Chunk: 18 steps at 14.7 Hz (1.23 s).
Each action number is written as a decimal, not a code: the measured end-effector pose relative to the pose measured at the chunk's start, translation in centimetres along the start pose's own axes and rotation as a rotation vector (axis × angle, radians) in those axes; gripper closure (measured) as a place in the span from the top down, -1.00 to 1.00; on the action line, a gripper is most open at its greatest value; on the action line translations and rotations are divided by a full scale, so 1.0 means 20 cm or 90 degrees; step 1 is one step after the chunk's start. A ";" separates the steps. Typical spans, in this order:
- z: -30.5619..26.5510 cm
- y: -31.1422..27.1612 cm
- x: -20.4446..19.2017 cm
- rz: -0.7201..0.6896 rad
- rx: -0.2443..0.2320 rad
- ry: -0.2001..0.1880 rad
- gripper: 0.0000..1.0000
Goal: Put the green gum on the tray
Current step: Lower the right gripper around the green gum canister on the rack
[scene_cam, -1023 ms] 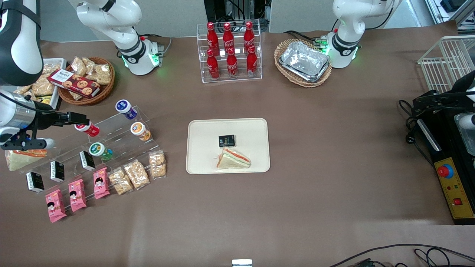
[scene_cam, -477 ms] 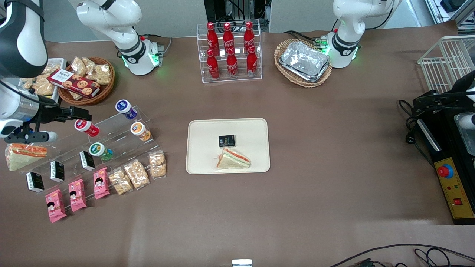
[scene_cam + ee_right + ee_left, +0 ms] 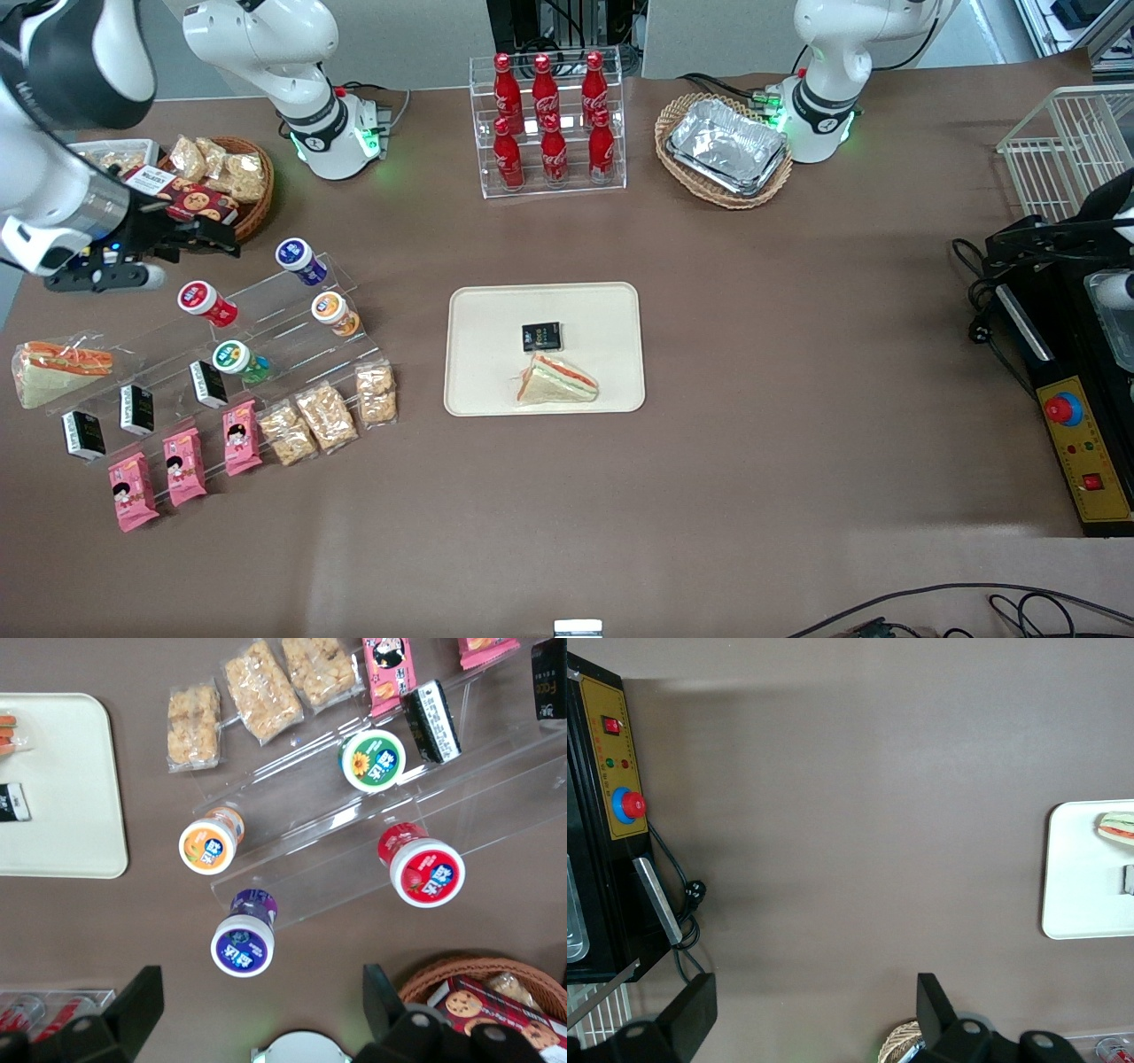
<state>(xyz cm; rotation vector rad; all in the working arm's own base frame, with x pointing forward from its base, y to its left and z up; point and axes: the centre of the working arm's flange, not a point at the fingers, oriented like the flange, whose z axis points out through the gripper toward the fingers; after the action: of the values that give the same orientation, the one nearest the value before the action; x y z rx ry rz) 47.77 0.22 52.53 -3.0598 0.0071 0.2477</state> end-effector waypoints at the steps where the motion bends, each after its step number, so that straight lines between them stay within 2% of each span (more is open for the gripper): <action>1: 0.02 -0.01 -0.03 -0.003 -0.006 0.012 1.00; 4: 0.11 0.06 -0.01 -0.018 -0.033 0.042 1.00; 8: 0.30 0.34 0.17 -0.083 -0.030 0.075 1.00; 11: 0.48 0.47 0.29 -0.102 -0.035 0.068 1.00; 14: 0.60 0.46 0.39 -0.108 -0.038 0.054 1.00; 18: 0.68 0.41 0.46 -0.119 -0.042 0.051 1.00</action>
<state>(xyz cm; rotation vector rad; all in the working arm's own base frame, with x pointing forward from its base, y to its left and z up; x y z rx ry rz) 54.53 -7.00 37.06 -3.1051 -0.2869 0.1149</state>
